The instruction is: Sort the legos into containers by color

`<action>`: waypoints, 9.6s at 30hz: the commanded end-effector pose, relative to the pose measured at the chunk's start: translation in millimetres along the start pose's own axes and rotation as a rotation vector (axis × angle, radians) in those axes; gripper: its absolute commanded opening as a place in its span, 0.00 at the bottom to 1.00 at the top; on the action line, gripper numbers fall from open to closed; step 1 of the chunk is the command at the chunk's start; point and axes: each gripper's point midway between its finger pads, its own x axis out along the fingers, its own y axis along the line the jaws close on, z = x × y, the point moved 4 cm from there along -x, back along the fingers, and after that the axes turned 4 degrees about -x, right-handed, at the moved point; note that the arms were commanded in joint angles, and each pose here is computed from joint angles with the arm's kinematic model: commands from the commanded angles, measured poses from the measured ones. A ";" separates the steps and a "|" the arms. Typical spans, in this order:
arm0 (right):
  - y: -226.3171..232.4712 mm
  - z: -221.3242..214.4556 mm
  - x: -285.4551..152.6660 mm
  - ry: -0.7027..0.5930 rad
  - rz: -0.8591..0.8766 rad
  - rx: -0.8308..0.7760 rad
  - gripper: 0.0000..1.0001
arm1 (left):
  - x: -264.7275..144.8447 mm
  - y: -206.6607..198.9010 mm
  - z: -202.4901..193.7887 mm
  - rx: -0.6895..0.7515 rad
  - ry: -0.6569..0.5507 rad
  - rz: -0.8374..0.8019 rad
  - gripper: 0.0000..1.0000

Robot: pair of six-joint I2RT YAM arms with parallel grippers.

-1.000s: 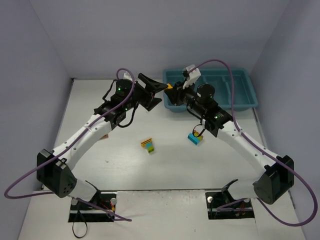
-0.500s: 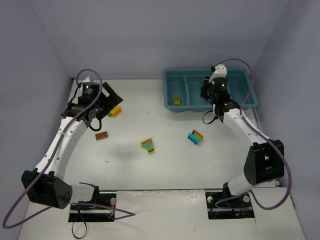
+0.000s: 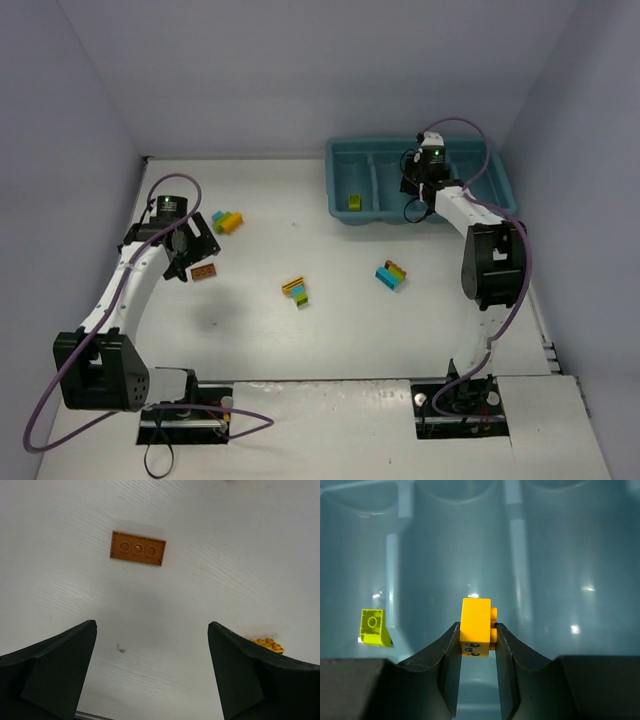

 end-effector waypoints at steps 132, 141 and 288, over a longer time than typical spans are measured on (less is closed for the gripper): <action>204.2 69.7 -195.2 -0.454 0.500 -0.177 0.00 | -104.4 -232.8 -5.6 -0.480 0.267 -0.963 0.80; 43.7 73.7 -126.1 -0.287 0.042 -0.118 0.00 | -55.2 -134.2 21.3 -0.086 -0.002 -0.566 0.82; 232.8 -2.4 -231.8 0.004 0.953 0.147 0.65 | -79.1 -199.0 -76.1 0.820 -0.276 -0.847 0.00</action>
